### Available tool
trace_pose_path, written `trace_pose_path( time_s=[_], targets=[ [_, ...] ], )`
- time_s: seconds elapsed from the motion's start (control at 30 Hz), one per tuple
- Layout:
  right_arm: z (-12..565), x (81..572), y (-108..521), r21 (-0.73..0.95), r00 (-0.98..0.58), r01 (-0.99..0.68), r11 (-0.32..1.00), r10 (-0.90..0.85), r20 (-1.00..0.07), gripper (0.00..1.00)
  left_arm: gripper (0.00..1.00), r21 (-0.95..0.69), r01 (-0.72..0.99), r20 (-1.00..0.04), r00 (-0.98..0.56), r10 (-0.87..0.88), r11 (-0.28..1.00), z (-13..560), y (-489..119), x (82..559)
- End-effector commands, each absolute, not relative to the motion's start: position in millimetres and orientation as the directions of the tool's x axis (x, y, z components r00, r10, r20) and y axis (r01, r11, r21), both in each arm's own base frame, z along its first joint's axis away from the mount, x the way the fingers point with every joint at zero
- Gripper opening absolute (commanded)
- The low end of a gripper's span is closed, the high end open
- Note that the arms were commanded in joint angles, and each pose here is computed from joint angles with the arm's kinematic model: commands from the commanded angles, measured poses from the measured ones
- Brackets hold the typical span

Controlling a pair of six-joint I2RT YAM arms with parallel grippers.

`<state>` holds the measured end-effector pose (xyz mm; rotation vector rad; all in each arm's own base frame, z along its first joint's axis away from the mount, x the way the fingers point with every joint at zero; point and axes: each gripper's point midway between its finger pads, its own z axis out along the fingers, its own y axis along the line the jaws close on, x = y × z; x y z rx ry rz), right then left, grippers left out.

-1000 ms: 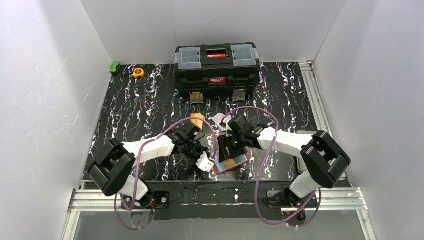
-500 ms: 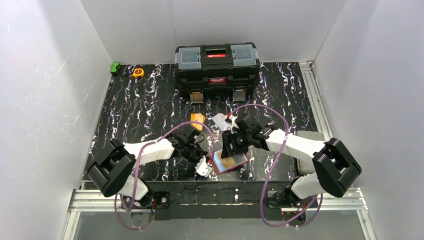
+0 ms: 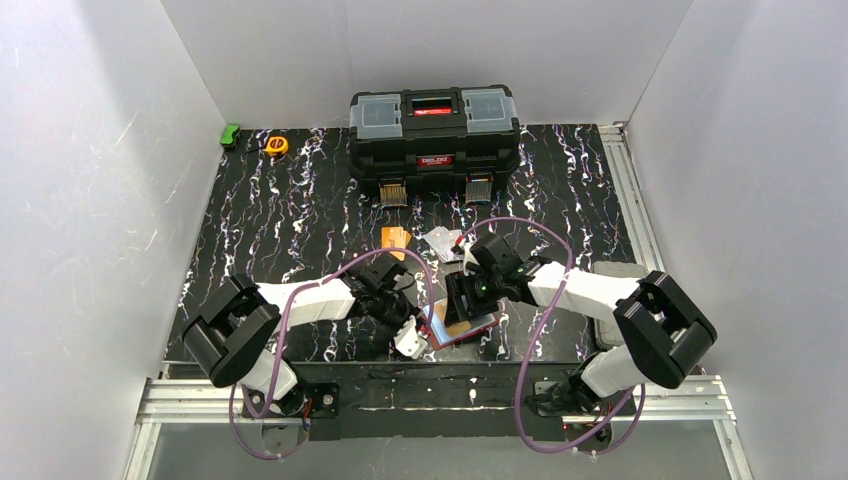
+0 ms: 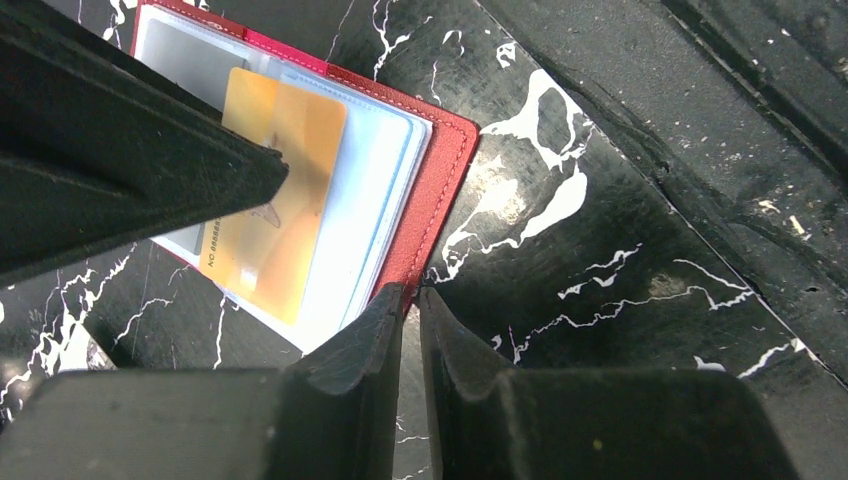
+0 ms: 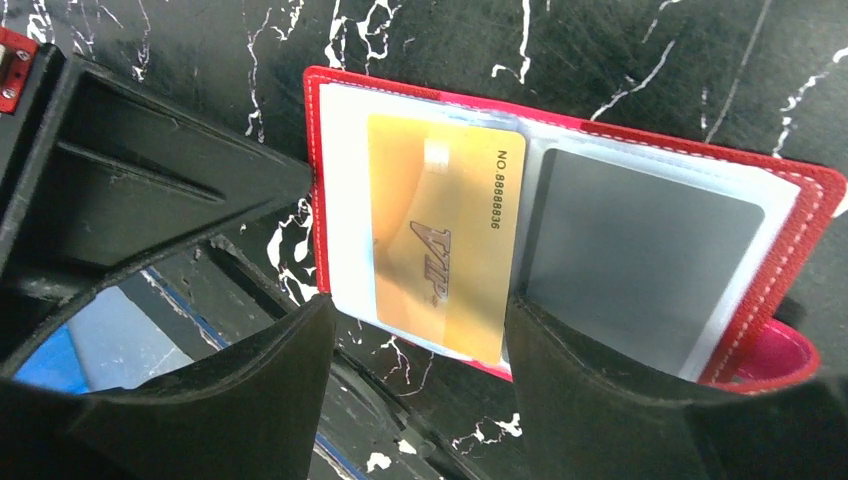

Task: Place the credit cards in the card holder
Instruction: Insert the credit card into the card holder.

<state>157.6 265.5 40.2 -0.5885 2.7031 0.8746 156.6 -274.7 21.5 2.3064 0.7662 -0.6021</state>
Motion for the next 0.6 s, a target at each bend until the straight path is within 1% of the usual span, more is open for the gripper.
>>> trace_pose_path(
  time_s=[0.0, 0.57],
  targets=[
    [39.3, 156.8, 274.0, 0.545, -0.892, -0.444, 0.711, -0.298, -0.339, 0.71, 0.12, 0.415, 0.642, -0.589, 0.730, 0.347, -0.645, 20.5, -278.6, 152.1],
    [43.0, 140.6, 301.5, 0.556, -0.863, -0.506, 0.660, -0.379, -0.335, 0.71, 0.11, 0.427, 0.665, -0.568, 0.725, 0.390, -0.613, 14.4, -272.5, 155.6]
  ],
)
